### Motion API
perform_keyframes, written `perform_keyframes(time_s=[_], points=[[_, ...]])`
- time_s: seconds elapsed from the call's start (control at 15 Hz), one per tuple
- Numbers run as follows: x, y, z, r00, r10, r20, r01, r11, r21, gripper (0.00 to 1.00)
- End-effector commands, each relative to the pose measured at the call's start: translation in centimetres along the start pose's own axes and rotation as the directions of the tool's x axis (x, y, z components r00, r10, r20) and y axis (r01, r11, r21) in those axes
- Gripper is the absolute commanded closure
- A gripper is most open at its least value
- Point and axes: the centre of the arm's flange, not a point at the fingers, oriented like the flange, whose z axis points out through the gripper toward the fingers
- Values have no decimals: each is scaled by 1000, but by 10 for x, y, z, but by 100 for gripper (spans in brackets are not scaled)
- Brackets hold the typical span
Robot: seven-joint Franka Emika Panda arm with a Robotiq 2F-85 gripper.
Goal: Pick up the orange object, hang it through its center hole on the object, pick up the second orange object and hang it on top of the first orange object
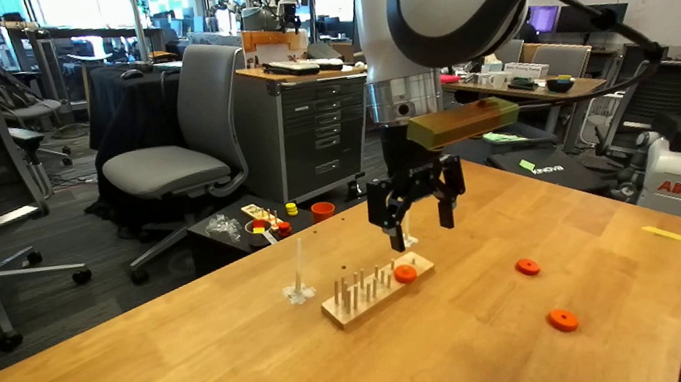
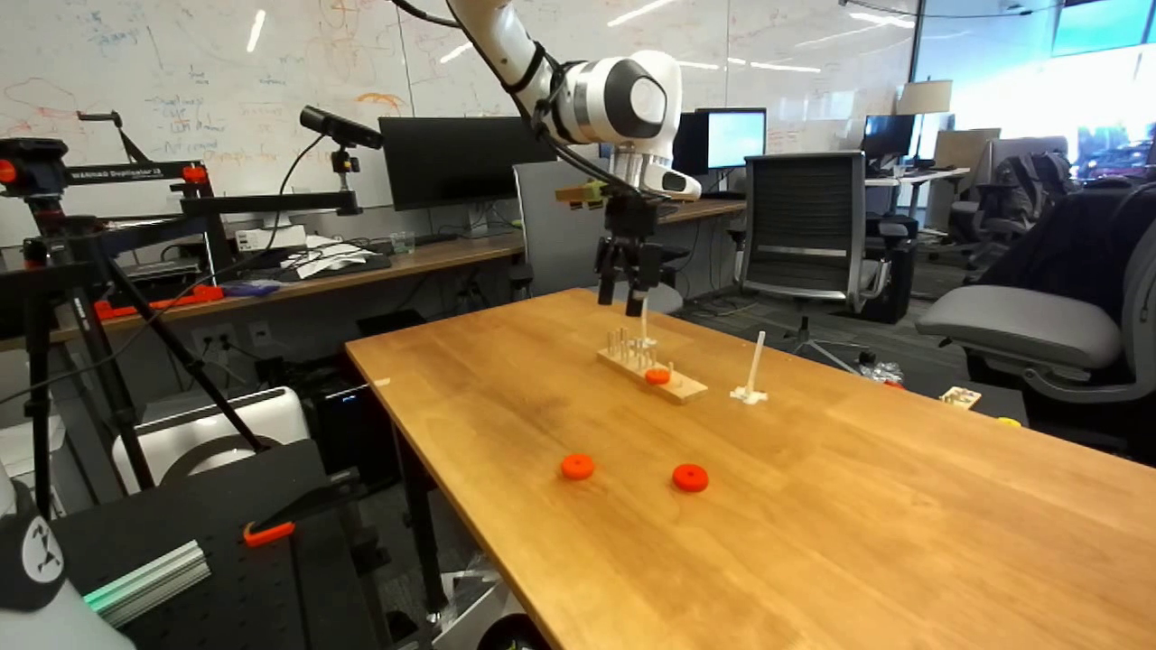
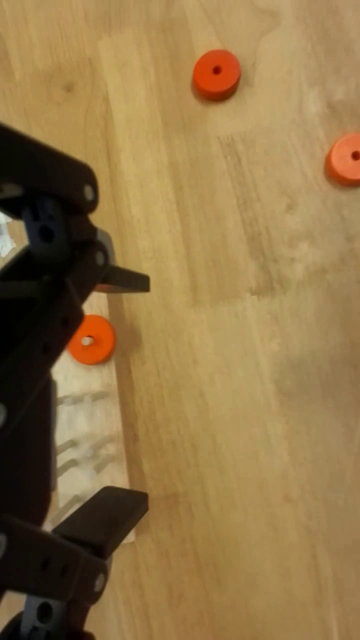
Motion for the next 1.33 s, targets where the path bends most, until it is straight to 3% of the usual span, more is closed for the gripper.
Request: perform_keyframes(time_s=[0.0, 0.4, 0.67, 0.73, 0.8, 1.2, 1.27], points=[[-65, 24, 12, 999, -32, 39, 35, 996, -84, 0], [-128, 94, 86, 983, 21, 184, 13, 983, -182, 0], [-148, 132, 118, 975, 61, 214, -11, 973, -229, 0], [-147, 135, 117, 979, 64, 195, -18, 973, -228, 0], [-129, 120, 127, 969, 52, 243, 3, 975, -222, 0], [-129, 122, 131, 967, 53, 248, 3, 975, -220, 0], [-127, 119, 139, 980, 95, 174, -65, 983, -171, 0]])
